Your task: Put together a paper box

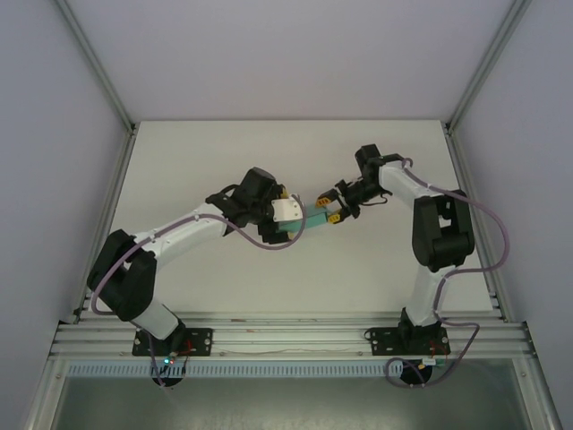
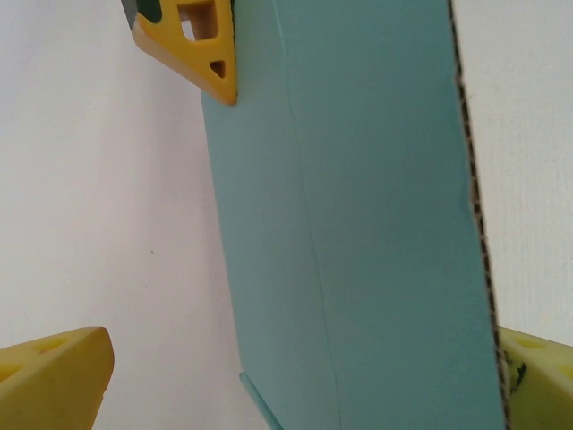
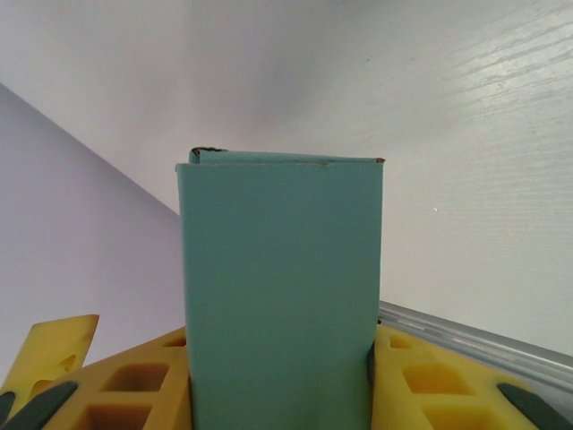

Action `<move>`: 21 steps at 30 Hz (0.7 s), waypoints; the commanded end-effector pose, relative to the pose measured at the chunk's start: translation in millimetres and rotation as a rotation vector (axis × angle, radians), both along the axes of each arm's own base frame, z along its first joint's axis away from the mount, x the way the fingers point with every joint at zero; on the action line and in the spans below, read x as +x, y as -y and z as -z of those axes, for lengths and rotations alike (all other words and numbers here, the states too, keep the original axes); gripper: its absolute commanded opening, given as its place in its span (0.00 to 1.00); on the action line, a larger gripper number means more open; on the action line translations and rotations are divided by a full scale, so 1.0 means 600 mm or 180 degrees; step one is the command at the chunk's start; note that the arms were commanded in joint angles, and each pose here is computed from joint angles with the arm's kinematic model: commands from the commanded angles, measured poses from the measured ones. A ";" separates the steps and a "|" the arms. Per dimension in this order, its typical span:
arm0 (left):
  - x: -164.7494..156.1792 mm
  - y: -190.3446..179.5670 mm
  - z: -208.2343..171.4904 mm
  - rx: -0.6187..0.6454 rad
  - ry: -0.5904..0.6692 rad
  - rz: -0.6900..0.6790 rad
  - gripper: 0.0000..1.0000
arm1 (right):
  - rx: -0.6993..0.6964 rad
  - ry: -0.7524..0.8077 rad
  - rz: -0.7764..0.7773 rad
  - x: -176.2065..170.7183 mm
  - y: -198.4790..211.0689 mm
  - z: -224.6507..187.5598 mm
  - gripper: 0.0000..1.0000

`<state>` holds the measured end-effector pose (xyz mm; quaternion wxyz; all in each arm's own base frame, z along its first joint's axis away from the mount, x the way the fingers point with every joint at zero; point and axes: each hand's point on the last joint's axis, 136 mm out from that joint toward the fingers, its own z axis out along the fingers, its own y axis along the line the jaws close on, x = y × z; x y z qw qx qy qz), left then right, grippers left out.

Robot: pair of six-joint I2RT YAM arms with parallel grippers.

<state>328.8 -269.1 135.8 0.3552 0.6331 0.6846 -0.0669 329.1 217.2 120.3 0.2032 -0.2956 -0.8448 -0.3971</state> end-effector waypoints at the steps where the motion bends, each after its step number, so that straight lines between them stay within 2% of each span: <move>1: -0.006 0.001 -0.002 0.0114 0.0001 0.0145 1.00 | 0.0204 -0.0172 0.0107 -0.001 -0.007 -0.025 0.29; 5: -0.020 0.005 0.003 0.0111 -0.0032 0.0258 1.00 | 0.0198 -0.0204 0.0169 0.007 -0.004 -0.028 0.29; 14: 0.059 -0.026 0.024 0.0503 0.0281 -0.0411 0.99 | 0.0321 -0.0285 0.0185 -0.006 -0.007 -0.043 0.29; 20: 0.068 -0.008 0.002 0.0269 0.0358 -0.0425 0.88 | 0.0315 -0.0352 0.0170 -0.016 -0.006 -0.032 0.34; 21: 0.067 -0.006 0.000 0.0233 0.0360 -0.0414 0.83 | 0.0325 -0.0351 0.0172 -0.016 -0.006 -0.031 0.34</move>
